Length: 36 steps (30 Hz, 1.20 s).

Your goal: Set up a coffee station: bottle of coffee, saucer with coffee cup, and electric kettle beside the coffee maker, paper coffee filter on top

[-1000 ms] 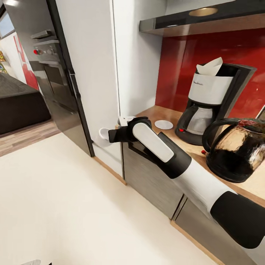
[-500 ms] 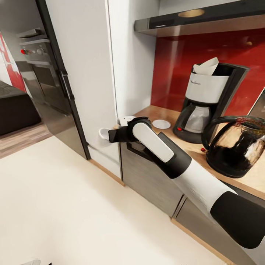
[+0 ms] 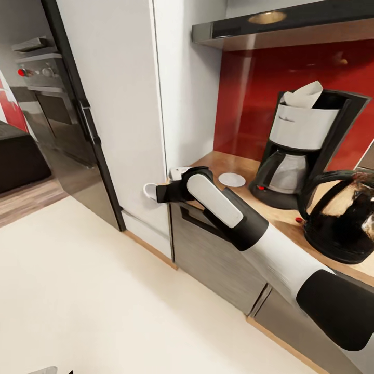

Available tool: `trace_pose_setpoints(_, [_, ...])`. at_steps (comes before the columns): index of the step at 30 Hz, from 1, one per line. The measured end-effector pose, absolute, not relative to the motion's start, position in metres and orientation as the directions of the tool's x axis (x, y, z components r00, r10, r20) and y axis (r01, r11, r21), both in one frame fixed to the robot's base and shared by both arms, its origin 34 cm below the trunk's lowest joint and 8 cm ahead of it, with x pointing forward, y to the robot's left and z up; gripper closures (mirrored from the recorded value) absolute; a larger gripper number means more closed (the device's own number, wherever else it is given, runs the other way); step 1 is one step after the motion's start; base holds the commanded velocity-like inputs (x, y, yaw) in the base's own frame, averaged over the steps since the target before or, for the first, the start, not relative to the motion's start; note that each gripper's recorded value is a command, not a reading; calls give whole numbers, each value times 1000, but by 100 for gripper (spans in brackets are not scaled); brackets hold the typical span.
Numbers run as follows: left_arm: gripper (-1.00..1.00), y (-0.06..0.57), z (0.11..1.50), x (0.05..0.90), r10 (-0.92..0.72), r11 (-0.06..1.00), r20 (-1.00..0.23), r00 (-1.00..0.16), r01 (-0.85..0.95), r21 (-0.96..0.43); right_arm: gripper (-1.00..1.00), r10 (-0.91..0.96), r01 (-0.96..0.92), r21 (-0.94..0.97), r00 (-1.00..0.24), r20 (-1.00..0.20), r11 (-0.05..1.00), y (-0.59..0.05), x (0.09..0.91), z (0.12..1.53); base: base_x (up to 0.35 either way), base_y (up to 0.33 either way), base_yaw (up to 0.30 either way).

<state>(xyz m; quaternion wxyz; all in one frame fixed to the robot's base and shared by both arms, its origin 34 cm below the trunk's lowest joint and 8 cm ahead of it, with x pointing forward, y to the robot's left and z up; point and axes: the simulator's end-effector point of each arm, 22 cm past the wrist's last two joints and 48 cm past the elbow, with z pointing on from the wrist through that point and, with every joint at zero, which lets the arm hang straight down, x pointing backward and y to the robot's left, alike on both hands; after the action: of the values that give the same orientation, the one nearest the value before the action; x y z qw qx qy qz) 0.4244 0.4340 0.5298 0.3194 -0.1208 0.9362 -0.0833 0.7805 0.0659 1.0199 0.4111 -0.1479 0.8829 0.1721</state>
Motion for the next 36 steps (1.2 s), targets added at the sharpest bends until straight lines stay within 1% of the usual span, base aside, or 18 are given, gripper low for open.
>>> trace_pose_setpoints(5, [-100, 434, 530, 425, -280, 957, -577, -767, -173, -233, 100, -120, -402, 182, -620, -775, 898, 66, 781, 1019, 102, 73, -139])
trace_pose_setpoints(12, [-100, 435, 525, 417, -288, 954, -563, -774, -185, -234, 100, -119, -401, 182, -619, -776, 898, 65, 781, 1020, 8, 6, -16])
trace_pose_setpoints(15, [-100, 435, 524, 416, -290, 954, -560, -776, -187, -234, 100, -91, -350, 184, -639, -764, 918, 51, 792, 1014, 0, 0, 0])
trace_pose_setpoints(16, [-100, 435, 524, 416, -290, 954, -560, -776, -187, -235, 100, -74, -266, 137, -654, -753, 954, 26, 805, 1008, 0, 0, 0])
trace_pose_setpoints(20, [-100, 434, 524, 416, -290, 954, -560, -776, -187, -235, 100, -59, -205, 102, -655, -753, 973, 10, 811, 1011, 0, 0, 0])
trace_pose_setpoints(36, [-100, 435, 524, 416, -290, 954, -560, -776, -188, -234, 100, -58, -184, 80, -641, -765, 980, 4, 816, 1023, 0, 0, 0])
